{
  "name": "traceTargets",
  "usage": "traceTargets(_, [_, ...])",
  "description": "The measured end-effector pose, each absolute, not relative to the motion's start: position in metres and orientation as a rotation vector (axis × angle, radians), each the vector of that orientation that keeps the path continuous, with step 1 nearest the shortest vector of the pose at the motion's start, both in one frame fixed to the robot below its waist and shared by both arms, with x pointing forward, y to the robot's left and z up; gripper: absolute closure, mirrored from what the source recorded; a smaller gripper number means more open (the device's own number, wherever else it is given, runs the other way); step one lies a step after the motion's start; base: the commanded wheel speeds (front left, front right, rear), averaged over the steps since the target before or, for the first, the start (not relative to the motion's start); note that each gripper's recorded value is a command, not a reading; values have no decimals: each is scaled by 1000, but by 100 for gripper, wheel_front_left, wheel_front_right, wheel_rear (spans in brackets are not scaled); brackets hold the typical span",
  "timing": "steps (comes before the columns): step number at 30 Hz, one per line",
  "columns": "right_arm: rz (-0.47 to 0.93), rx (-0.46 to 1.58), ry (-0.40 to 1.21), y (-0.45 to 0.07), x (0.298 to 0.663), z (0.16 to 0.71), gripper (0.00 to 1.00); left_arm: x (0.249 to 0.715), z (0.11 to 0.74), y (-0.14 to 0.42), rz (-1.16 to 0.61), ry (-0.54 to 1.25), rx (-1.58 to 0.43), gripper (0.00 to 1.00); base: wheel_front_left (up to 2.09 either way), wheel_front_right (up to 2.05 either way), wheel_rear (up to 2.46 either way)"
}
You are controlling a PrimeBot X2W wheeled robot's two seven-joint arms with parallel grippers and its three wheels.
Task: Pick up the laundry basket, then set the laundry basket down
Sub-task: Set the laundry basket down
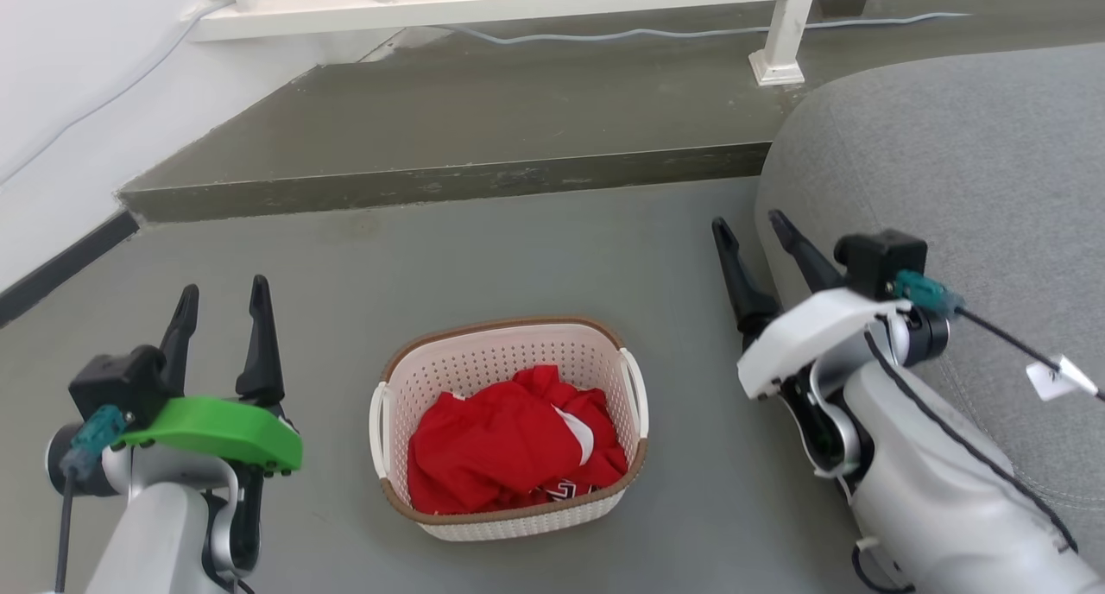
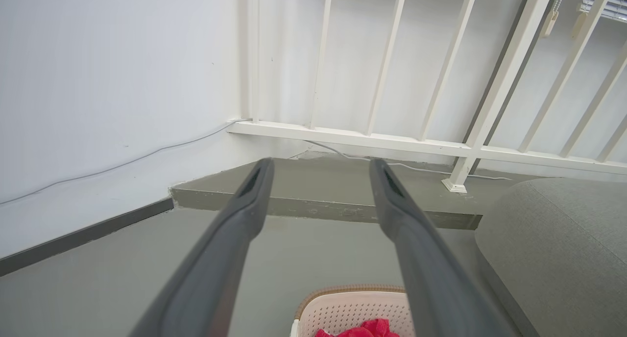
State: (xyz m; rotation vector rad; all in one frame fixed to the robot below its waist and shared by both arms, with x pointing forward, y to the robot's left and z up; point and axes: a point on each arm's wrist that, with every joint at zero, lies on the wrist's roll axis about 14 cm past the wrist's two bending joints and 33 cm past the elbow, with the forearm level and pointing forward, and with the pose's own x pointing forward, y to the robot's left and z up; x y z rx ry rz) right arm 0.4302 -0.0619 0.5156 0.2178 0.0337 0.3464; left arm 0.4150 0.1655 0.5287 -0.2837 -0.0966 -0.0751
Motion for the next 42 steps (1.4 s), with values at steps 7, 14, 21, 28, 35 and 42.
traceTargets(7, [330,225,38,-66,416,508,0,405,531,159,-80,-114,-307,0,0,0,0])
traceTargets(14, [324,223,37,-67,405,504,0,396,529,154,-79,-113,-322,0,0,0,0])
traceTargets(21, [315,218,28,-70,401,504,0,392,527,155,-78,-114,-302,0,0,0,0])
traceTargets(28, [303,223,34,-72,397,500,0,387,522,153,-80,-102,-307,0,0,0,0])
traceTargets(35, [299,214,40,-73,393,496,0,385,520,155,-71,-100,-298,0,0,0,0])
traceTargets(42, [298,216,40,-73,393,495,0,385,521,154,-73,-104,-304,0,0,0,0])
